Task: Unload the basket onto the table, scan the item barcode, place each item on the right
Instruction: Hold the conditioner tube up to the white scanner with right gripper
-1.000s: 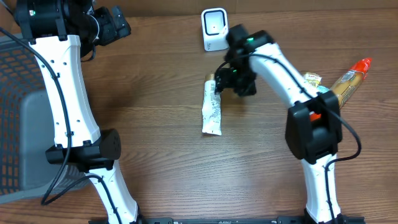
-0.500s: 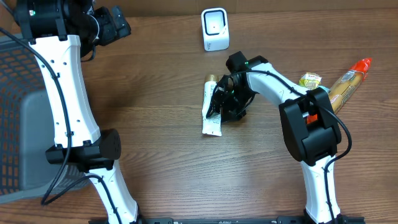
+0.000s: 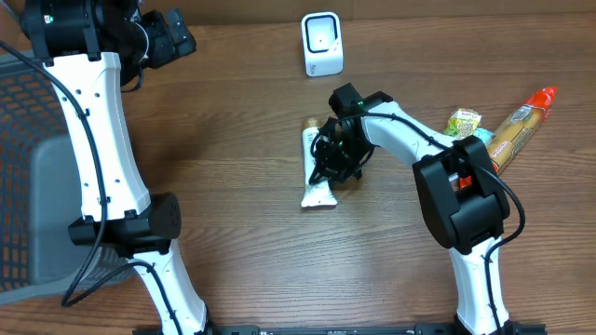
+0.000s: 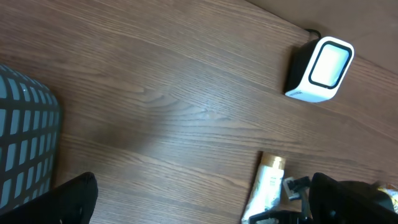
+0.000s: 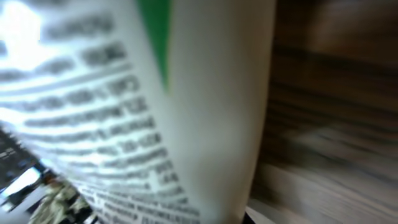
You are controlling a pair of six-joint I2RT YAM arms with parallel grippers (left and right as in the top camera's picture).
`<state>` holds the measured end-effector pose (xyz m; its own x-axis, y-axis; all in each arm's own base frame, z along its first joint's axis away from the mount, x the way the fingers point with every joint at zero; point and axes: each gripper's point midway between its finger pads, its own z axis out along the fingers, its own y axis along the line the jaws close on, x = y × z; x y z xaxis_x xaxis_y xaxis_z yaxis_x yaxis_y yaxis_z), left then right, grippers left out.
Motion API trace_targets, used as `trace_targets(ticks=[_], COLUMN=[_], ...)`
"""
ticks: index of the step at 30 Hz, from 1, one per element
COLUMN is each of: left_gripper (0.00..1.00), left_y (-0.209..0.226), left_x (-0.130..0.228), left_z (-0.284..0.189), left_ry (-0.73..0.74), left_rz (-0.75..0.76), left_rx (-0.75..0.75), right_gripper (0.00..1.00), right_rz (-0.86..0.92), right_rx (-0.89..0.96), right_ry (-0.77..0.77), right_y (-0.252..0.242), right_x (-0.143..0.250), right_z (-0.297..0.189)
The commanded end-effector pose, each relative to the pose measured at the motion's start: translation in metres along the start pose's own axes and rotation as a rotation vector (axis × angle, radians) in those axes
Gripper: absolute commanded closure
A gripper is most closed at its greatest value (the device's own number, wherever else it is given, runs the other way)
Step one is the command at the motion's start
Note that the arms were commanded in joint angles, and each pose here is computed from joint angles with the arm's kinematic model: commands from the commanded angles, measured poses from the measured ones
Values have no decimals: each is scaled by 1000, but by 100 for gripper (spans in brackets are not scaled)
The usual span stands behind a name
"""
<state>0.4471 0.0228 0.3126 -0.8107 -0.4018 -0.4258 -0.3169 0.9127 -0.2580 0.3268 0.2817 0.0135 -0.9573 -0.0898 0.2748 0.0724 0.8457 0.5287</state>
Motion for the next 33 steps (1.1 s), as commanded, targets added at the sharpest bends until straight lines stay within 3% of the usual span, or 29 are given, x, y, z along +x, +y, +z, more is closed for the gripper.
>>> trace_targets(ticks=[1, 11, 15, 24, 33], left_gripper=[1, 1, 1, 0, 1], left_y=[-4, -3, -3, -3, -3], left_x=[1, 1, 1, 1, 1], left_z=[-12, -12, -12, -12, -12], left_ry=[-25, -25, -26, -25, -26], left_rz=[28, 28, 27, 28, 28], left_rx=[5, 5, 5, 5, 5], right_gripper=[96, 96, 96, 96, 96], right_rz=[-70, -503, -562, -647, -584], right_rx=[162, 181, 109, -121, -116], right_ry=[-194, -485, -560, -548, -563], right_y=[-8, 72, 98, 133, 127], right_x=[-25, -1, 26, 68, 64], right_z=[-47, -163, -198, -228, -233])
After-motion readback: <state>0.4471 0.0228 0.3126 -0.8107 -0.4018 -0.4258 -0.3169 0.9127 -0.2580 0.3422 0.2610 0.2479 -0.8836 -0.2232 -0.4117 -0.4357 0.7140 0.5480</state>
